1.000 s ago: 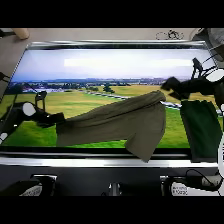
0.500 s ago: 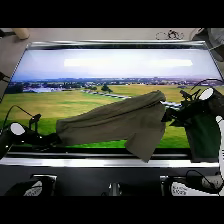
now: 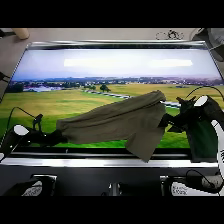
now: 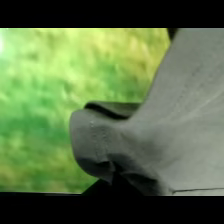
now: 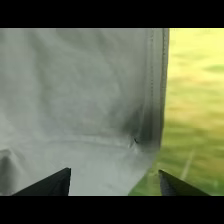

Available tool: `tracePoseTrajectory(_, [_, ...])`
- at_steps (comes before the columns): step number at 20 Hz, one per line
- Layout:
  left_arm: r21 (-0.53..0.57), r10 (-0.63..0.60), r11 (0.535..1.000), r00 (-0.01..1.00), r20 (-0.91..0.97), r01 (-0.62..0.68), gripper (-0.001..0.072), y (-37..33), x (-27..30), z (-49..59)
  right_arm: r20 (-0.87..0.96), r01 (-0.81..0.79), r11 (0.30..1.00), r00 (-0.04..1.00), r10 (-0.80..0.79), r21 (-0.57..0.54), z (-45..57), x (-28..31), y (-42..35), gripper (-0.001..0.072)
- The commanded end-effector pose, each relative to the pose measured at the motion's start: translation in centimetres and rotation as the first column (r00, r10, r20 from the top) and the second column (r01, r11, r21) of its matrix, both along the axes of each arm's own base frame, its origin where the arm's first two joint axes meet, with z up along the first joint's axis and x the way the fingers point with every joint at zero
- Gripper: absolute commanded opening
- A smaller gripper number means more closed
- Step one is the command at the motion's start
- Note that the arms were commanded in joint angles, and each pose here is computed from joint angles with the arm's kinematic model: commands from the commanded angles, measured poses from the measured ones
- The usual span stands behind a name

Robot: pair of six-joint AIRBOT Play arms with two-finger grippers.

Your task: Fold the shirts.

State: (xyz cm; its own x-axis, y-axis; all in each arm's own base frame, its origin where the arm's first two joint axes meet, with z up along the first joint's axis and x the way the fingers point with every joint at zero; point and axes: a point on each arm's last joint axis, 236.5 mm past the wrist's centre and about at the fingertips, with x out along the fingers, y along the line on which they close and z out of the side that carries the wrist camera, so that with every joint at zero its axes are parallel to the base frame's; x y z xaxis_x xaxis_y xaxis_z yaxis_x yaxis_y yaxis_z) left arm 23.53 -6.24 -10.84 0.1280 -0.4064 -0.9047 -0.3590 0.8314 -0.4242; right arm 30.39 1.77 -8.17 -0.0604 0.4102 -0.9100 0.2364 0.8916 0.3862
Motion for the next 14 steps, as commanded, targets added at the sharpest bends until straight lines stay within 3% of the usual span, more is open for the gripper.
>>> tracePoseTrajectory(1, [-0.035, -0.051, 0.998, 0.999, 0.013, 0.051, 0.0026, -0.9, -0.2, 1.0, 0.003, 0.053, 0.998, 0.999, -0.053, 0.033, -2.4, 0.2, 0.9, 0.0546])
tracePoseTrajectory(3, [-0.032, -0.081, 0.996, 0.995, 0.064, 0.083, 0.0025, -1.0, 0.2, 2.9, 0.023, 0.089, 0.995, 0.996, -0.09, 0.032, -3.6, 1.3, 0.7, 0.0526])
tracePoseTrajectory(4, [-0.025, -0.087, 0.996, 0.99, 0.109, 0.09, 0.0025, -1.0, 0.8, 4.3, 0.033, 0.112, 0.993, 0.993, -0.114, 0.044, -4.0, 1.9, 0.9, 0.0434])
tracePoseTrajectory(5, [-0.012, -0.091, 0.995, 0.982, 0.166, 0.094, 0.0025, -0.9, 1.6, 6.0, 0.036, 0.122, 0.991, 0.992, -0.124, 0.058, -3.9, 2.2, 1.2, 0.0262])
tracePoseTrajectory(6, [0.007, -0.1, 0.995, 0.966, 0.238, 0.101, 0.0025, -0.8, 2.6, 8.3, 0.037, 0.112, 0.991, 0.993, -0.114, 0.067, -3.1, 2.5, 1.3, 0.0025])
tracePoseTrajectory(7, [0.041, -0.116, 0.993, 0.934, 0.338, 0.109, 0.0025, -0.5, 4.1, 11.4, 0.068, 0.095, 0.993, 0.993, -0.1, 0.072, -1.4, 3.4, 1.1, 0.0019])
tracePoseTrajectory(9, [0.145, -0.15, 0.986, 0.783, 0.603, 0.077, 0.0023, 0.4, 7.1, 22.0, 0.305, -0.021, 0.999, 0.952, 0.011, 0.031, 6.5, 7.6, 0.4, 0.0019])
tracePoseTrajectory(11, [0.262, -0.204, 0.964, 0.484, 0.851, -0.055, 0.0023, 1.8, 7.1, 37.5, 0.676, -0.049, 0.992, 0.728, 0.113, -0.113, 22.8, 11.5, -0.6, 0.0019])
tracePoseTrajectory(12, [0.284, -0.231, 0.945, 0.281, 0.931, -0.163, 0.0023, 2.4, 5.0, 46.3, 0.833, 0.008, 0.984, 0.534, 0.146, -0.178, 32.7, 11.2, -0.7, 0.0019])
tracePoseTrajectory(14, [0.198, -0.236, 0.914, -0.065, 0.97, -0.354, 0.0023, 3.6, -1.8, 60.3, 0.97, 0.215, 0.947, 0.012, 0.243, -0.24, 52.9, 4.3, -0.4, 0.0019])
